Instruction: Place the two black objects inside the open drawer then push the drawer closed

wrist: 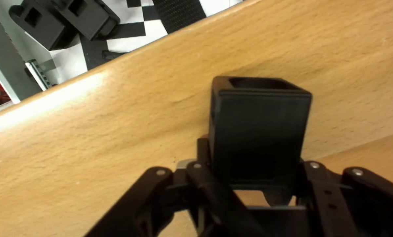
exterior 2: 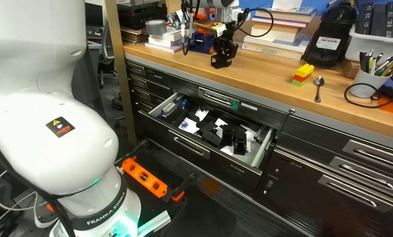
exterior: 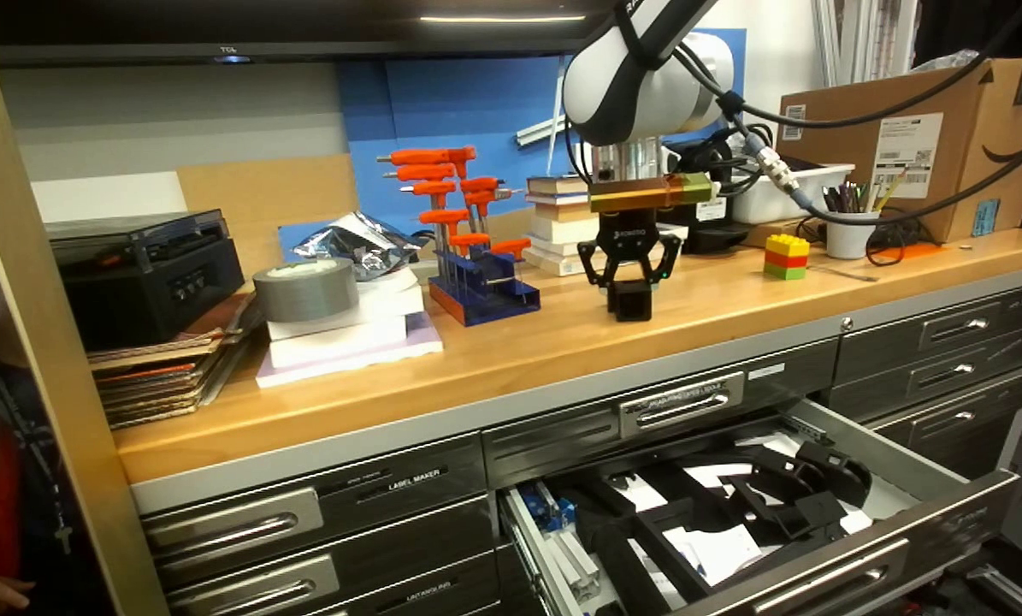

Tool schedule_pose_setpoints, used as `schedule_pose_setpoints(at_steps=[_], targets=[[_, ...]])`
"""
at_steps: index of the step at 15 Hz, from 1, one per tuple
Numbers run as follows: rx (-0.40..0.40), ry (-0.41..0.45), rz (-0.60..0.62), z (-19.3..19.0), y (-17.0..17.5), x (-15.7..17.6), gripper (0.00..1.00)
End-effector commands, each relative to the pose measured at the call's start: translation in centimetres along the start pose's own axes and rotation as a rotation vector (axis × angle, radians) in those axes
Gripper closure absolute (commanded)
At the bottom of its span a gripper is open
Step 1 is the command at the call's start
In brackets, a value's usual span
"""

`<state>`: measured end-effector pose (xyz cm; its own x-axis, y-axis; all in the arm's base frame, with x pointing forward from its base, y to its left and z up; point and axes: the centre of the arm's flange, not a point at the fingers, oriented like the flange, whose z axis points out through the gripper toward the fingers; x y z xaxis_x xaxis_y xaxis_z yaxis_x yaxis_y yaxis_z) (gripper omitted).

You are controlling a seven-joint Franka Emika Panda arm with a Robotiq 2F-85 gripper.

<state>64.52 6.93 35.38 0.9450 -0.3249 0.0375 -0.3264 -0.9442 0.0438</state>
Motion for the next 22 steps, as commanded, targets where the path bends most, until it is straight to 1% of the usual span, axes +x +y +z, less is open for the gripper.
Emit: schedule_pose_setpoints(at_steps=[1,5,7,10,11,15,19,22], targets=[[0.016,-0.011,-0.007,-0.8,-0.1,0.6,0.68],[0.016,-0.014,-0.009,-1.7,1.9,-1.2,0.68],[0.034,0.001,0.026,-2.3,4.2,-2.4,0.68],[0.071,-0.001,0.103,-2.8,7.9,-4.0,0.68],[0.092,-0.001,0.143,-2.5,9.6,-4.7,0.68],[0.153,-0.024,0.253,-0.8,14.4,-6.5,0.68],[0.203,-0.039,0.399,1.8,17.6,-7.5,0.68],[0.251,-0.058,0.483,3.3,19.0,-7.6,0.68]])
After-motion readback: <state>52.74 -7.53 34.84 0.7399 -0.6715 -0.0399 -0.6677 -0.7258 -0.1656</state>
